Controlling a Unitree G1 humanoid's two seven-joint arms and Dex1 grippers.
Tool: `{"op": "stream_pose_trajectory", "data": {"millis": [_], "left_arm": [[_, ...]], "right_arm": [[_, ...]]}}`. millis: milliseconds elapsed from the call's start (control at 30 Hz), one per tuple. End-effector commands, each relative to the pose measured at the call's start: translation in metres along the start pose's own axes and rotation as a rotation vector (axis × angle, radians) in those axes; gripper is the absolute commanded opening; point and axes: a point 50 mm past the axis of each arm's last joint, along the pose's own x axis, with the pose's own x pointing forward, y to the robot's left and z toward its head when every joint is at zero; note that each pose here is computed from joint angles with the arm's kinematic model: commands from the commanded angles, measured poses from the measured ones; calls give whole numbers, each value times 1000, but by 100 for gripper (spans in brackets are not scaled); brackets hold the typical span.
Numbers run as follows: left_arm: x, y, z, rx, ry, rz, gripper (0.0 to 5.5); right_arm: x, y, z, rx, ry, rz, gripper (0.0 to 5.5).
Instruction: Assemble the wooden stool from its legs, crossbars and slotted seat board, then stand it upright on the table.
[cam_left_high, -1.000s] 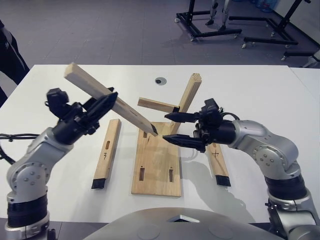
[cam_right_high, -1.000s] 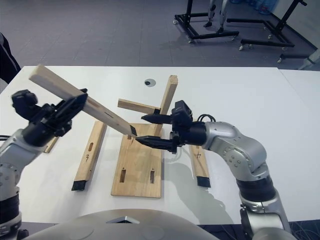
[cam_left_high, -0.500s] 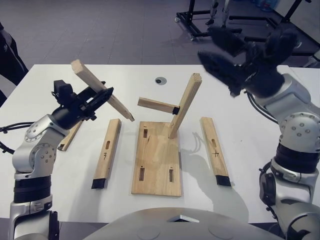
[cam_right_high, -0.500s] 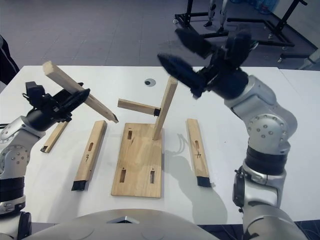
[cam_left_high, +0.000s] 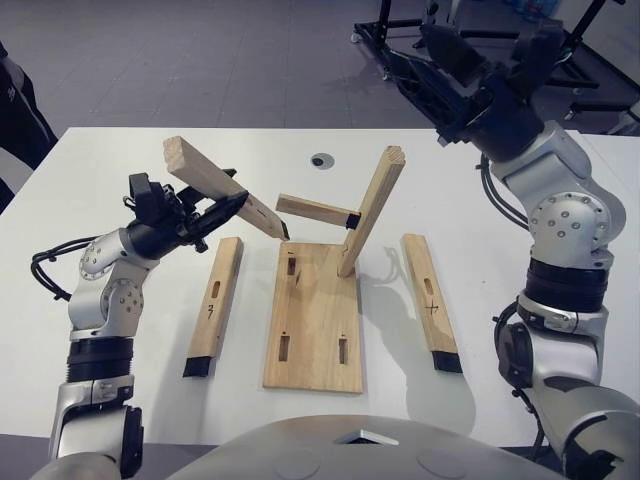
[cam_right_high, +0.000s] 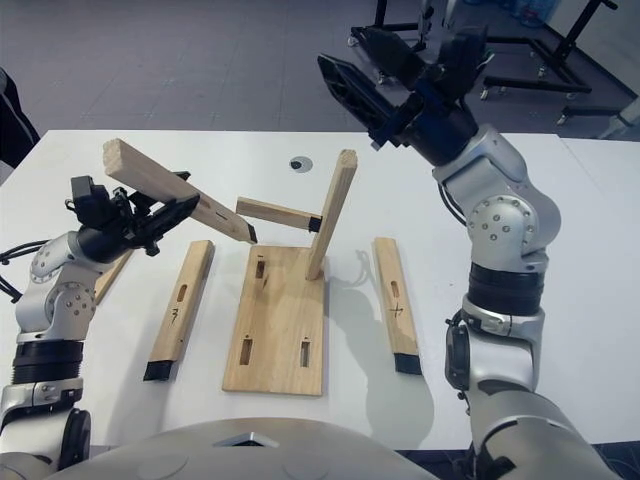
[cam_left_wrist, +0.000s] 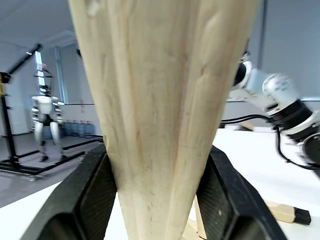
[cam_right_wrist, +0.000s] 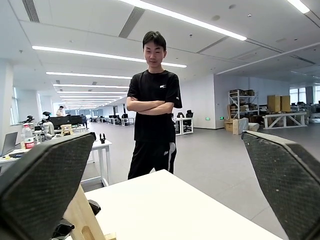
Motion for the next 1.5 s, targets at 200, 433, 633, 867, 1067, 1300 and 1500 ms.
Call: {"op": "stream_pose_trajectory", "data": {"millis": [200,433,633,867,1067,1300,1500], "left_arm": [[-3,8,-11,-45,113,-90,213],[6,-5,-23,-86,124,-161,213],[4,-8,-18,-117,174,-214,213],[3,-13,-25,-188,239,-257,213],[3,-11,-32,-219,248,-233,213],[4,-8,-33,-242,259,-239,213],[4,-7,-35,-257,268,-237,213]], "right_arm": [[8,4,5,-32,1,53,537],[7,3,4,-35,5,54,537],[6,1,5,-32,1,46,537],[3,0,3,-30,35,54,537],[-11,-11,-8,-32,153,62,537],[-14,-36,-24,-118,230,-98,537],[-17,-35,-43,-218,356,-60,537]]}}
